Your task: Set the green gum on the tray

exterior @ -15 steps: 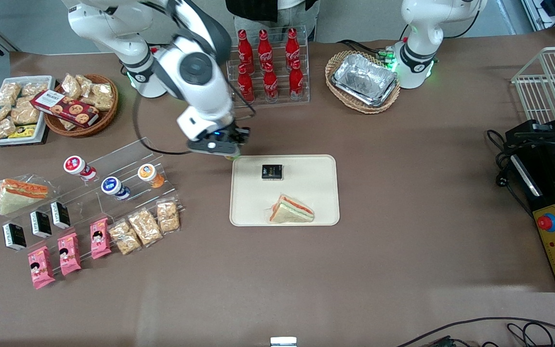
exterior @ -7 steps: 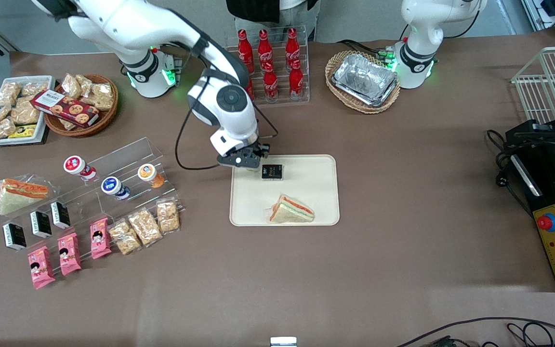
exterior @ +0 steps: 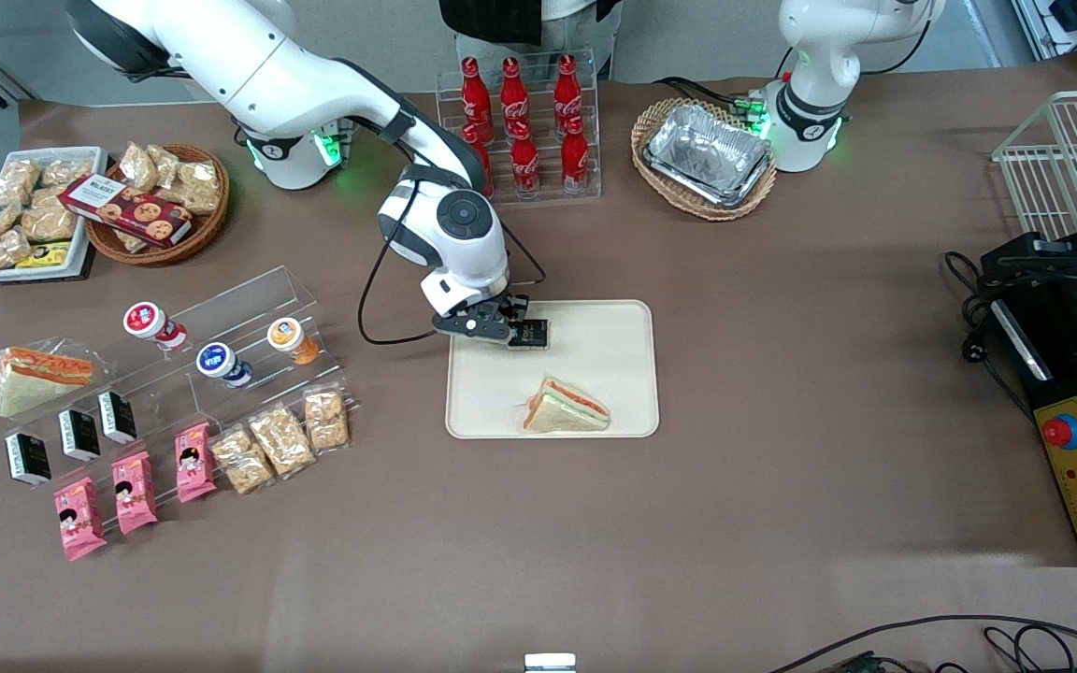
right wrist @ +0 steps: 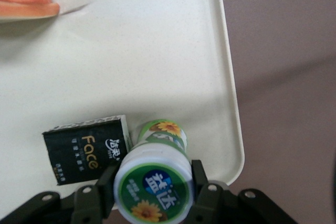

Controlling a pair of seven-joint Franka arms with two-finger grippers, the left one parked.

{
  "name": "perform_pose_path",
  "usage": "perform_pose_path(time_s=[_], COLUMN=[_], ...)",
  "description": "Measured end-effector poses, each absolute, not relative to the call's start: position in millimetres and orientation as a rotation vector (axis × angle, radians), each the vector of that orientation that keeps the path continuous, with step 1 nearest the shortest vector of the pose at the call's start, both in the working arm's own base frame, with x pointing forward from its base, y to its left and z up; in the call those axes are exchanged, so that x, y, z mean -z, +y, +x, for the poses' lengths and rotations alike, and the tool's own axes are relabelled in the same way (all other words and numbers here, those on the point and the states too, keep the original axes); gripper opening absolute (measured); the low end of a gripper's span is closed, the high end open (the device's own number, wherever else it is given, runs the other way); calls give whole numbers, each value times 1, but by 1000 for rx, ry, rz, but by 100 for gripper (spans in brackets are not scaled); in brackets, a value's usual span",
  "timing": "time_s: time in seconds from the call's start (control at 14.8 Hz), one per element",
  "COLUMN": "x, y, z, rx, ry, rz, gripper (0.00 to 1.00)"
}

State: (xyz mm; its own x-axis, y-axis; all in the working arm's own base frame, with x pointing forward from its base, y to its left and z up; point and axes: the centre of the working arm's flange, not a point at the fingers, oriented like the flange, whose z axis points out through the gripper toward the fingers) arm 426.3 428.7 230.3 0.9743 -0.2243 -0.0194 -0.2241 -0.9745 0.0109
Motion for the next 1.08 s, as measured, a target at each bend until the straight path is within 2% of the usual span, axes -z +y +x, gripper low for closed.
perform_pose_path(time_s=[0.07, 0.41, 0.61, 0.74, 0.88, 1.08], x=[-230, -227, -236, -267, -312, -402], y=[428, 424, 421, 405, 383, 351], z=[427, 430, 440, 461, 481, 507], rx=[32, 35, 6, -58, -80, -20], ry=[-360, -381, -400, -390, -318, -285], rz=[3113, 3105, 3113, 3107, 3056, 3034], gripper=[60, 100, 100, 100, 100, 100])
